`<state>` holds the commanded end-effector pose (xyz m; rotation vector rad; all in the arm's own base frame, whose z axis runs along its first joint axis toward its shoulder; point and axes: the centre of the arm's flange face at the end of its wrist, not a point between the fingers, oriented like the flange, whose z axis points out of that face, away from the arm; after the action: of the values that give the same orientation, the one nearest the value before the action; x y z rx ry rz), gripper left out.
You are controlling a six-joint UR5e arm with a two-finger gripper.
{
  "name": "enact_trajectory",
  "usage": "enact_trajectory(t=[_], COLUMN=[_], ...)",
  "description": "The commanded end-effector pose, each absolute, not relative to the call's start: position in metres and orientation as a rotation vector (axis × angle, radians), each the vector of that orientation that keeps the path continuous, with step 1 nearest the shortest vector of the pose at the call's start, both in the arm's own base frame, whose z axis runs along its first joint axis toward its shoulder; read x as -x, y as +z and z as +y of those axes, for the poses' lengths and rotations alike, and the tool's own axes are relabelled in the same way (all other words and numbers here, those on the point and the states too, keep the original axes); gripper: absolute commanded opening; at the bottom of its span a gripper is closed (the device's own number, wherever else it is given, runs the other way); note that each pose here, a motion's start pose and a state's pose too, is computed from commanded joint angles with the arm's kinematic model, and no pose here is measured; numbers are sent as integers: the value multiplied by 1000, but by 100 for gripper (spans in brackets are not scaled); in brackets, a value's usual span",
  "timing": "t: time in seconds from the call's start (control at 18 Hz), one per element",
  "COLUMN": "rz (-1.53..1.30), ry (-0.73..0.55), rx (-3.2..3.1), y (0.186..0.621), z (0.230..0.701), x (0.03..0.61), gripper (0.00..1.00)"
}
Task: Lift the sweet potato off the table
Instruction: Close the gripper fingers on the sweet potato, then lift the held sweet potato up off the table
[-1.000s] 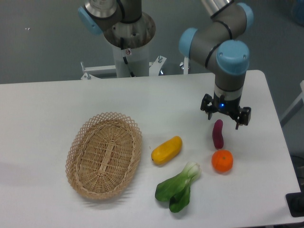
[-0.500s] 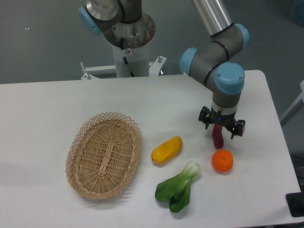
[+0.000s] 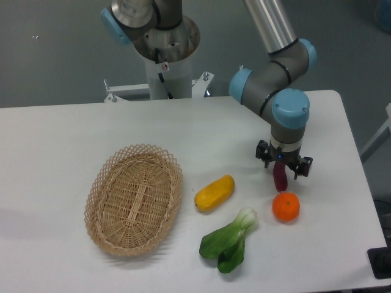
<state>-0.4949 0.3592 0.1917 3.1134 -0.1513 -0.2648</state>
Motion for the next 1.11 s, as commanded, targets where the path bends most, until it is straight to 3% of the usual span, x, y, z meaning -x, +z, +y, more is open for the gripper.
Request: enact_trajectory(t=[0.06, 0.33, 0.67, 1.11], rz=[-153, -154, -155, -164], ry=[-268, -269, -300, -474], rx=[-3112, -3114, -3120, -3150], y=[192, 193, 205, 281], z=[360, 360, 360, 361], x=[495, 495, 497, 495], gripper=[37, 26, 21, 19])
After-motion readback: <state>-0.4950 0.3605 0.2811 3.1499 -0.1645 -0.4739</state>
